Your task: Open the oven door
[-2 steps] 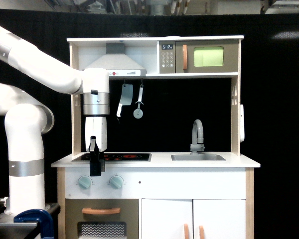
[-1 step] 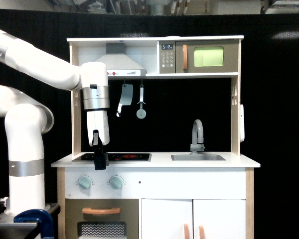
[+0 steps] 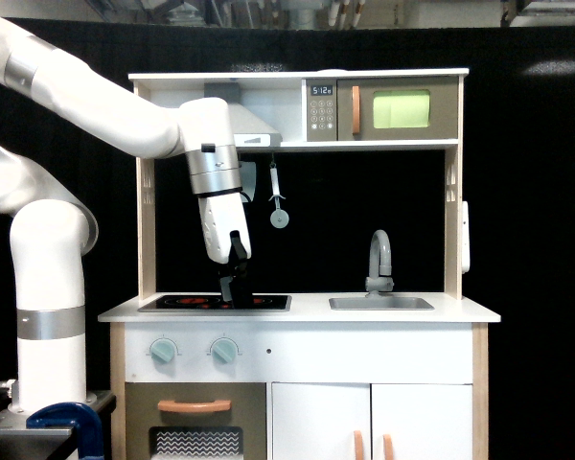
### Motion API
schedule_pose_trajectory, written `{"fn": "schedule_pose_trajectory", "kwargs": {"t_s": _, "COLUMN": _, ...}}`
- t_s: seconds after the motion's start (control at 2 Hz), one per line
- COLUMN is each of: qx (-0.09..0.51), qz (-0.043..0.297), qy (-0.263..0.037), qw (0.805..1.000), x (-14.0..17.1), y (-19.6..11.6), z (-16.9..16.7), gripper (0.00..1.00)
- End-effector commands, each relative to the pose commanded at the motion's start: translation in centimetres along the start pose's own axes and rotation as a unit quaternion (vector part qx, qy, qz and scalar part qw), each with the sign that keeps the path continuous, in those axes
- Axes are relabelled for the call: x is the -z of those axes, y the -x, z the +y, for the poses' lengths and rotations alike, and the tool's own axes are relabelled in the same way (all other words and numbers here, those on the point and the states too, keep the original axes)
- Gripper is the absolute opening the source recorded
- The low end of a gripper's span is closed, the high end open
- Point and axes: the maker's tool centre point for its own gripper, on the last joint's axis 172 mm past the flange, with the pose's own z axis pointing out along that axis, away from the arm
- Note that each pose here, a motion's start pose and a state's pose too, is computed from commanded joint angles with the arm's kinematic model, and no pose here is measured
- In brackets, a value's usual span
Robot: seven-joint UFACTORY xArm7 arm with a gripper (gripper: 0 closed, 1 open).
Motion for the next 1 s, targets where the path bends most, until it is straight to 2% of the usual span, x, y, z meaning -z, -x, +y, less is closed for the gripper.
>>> {"fn": "schedule_pose_trajectory", "kwargs": {"t_s": 0.5, "qx": 0.102, "qz": 0.059, "qy": -0.024, "qw": 0.993, "x": 1.9, "y": -7.2, "z": -0.5, "gripper": 1.00}}
{"fn": "schedule_pose_trajectory", "kwargs": {"t_s": 1.0, "qx": 0.274, "qz": 0.132, "qy": -0.139, "qw": 0.942, "x": 3.2, "y": -12.1, "z": -0.9, "gripper": 1.00}}
